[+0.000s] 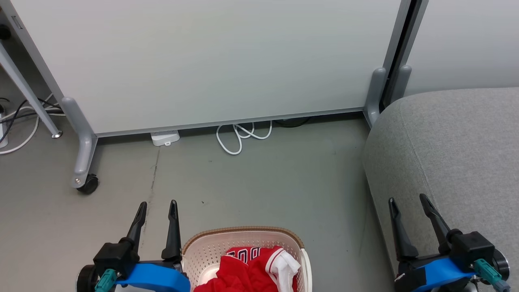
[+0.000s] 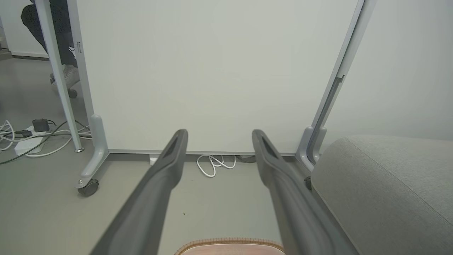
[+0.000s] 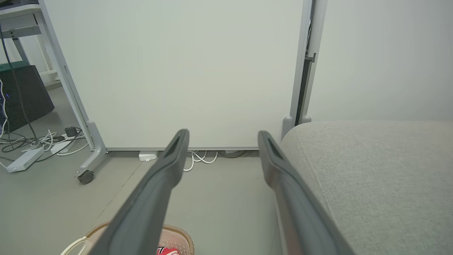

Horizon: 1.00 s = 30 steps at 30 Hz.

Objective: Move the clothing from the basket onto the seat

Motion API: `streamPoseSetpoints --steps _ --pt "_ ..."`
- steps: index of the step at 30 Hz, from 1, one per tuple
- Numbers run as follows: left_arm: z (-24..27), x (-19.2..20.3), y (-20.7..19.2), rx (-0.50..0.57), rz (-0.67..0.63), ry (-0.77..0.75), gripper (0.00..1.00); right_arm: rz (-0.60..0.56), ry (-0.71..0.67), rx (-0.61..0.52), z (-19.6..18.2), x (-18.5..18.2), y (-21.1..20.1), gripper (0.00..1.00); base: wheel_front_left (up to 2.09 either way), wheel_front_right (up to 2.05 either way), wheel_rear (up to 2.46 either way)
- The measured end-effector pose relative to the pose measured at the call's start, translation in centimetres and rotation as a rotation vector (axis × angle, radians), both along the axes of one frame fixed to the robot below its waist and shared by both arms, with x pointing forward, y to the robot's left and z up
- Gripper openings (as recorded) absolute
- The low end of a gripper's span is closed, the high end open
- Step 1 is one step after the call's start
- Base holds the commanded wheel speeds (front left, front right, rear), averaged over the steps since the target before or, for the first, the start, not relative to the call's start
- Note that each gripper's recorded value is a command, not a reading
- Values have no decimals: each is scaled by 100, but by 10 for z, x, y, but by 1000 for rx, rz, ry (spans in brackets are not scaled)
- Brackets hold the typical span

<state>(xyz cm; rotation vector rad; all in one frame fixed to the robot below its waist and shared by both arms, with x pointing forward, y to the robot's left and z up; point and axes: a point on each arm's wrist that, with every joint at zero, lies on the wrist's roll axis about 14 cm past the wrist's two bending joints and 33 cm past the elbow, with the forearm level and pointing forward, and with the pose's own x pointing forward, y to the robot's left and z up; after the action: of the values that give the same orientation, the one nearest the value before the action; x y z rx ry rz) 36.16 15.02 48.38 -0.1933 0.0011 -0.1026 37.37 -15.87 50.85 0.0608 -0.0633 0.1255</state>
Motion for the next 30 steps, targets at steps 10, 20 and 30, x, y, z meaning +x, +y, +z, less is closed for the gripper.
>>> streamPoseSetpoints --steps 10,20,30 --pt "-4 -3 1 -10 4 9 100 -3 -5 -18 0 0 -1 100 0 0 0" --pt "-4 -3 1 -24 7 11 100 -5 -5 -10 0 0 -2 100 0 0 0" --pt "-16 4 -3 -26 1 49 100 -6 16 -2 -8 4 -2 100 0 0 0"
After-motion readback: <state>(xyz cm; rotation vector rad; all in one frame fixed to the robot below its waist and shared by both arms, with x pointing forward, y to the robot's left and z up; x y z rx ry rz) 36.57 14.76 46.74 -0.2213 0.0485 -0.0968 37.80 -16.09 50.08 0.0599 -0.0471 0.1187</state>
